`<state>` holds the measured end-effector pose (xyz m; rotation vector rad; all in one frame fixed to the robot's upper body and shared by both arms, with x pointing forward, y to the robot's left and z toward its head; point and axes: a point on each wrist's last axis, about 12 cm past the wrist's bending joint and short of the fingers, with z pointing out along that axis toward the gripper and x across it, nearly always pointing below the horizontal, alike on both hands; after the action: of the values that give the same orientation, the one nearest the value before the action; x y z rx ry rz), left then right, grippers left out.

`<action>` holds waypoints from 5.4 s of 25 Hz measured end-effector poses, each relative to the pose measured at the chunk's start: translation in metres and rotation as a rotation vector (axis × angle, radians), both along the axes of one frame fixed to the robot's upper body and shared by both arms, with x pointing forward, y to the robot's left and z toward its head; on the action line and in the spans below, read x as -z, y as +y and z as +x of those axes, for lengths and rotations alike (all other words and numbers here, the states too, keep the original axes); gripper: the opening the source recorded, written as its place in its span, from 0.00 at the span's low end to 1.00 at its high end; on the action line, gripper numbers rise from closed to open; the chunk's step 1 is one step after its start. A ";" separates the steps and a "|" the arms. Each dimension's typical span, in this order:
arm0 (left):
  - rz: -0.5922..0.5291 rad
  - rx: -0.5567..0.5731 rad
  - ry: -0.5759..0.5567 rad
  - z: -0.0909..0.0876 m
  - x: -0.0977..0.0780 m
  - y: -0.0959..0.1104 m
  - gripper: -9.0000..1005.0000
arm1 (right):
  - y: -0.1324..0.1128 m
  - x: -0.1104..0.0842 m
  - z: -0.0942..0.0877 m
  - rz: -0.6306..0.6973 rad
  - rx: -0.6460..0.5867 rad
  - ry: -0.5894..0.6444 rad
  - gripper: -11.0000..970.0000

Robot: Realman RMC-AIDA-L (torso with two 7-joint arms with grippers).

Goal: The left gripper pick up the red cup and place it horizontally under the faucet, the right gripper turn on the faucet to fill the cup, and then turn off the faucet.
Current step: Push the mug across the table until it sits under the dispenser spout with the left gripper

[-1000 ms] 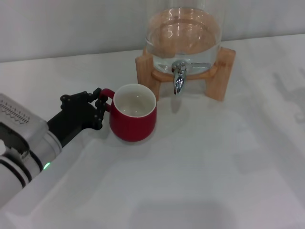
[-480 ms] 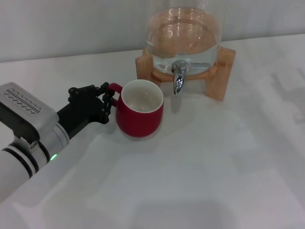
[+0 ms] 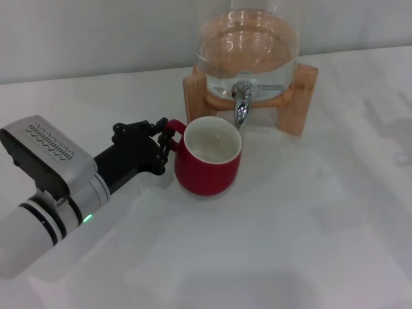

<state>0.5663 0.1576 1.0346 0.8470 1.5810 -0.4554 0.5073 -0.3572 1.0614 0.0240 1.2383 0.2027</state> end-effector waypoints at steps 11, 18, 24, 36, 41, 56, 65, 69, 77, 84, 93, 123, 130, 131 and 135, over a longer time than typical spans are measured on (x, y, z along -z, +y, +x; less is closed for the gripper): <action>0.013 0.029 0.014 -0.005 0.004 -0.006 0.13 | 0.002 0.000 0.003 -0.007 -0.016 0.012 0.87; 0.015 0.029 0.016 -0.005 0.004 -0.006 0.13 | 0.005 0.001 0.009 -0.014 -0.030 0.029 0.87; 0.022 0.026 0.015 -0.004 0.004 -0.004 0.13 | 0.006 -0.001 0.009 -0.018 -0.037 0.017 0.87; 0.026 0.017 0.024 -0.006 0.007 0.000 0.13 | 0.008 0.000 0.007 -0.022 -0.052 0.024 0.87; 0.029 0.012 0.031 -0.009 0.010 0.003 0.13 | 0.011 0.000 0.009 -0.019 -0.081 0.027 0.87; 0.029 0.024 0.017 -0.004 0.005 0.000 0.13 | 0.014 -0.001 0.007 -0.023 -0.105 0.017 0.87; 0.050 0.001 0.023 0.002 0.005 0.002 0.13 | 0.014 0.001 0.005 -0.028 -0.110 0.024 0.87; 0.063 -0.004 0.025 0.006 0.003 0.000 0.13 | 0.014 0.001 0.005 -0.029 -0.109 0.025 0.87; 0.081 0.004 0.014 0.014 -0.002 -0.005 0.13 | 0.015 0.001 0.006 -0.030 -0.109 0.028 0.87; 0.088 0.019 -0.002 0.019 -0.007 -0.010 0.13 | 0.015 0.001 0.008 -0.032 -0.109 0.030 0.87; 0.093 0.035 -0.005 0.019 -0.008 -0.014 0.13 | 0.017 0.001 0.008 -0.036 -0.118 0.031 0.87; 0.077 0.030 -0.002 0.014 -0.005 -0.015 0.13 | 0.029 -0.001 0.015 -0.051 -0.178 0.030 0.87; 0.072 0.028 0.000 0.013 -0.004 -0.015 0.13 | 0.030 -0.001 0.015 -0.055 -0.187 0.032 0.87; 0.072 0.027 0.002 0.012 -0.004 -0.014 0.13 | 0.031 -0.001 0.015 -0.057 -0.191 0.032 0.87; 0.073 0.025 0.004 0.011 -0.002 -0.013 0.13 | 0.032 -0.001 0.016 -0.058 -0.196 0.032 0.87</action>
<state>0.5772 0.1442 1.0370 0.9233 1.6005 -0.4197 0.5228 -0.3254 1.0622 -0.1455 1.2786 0.3374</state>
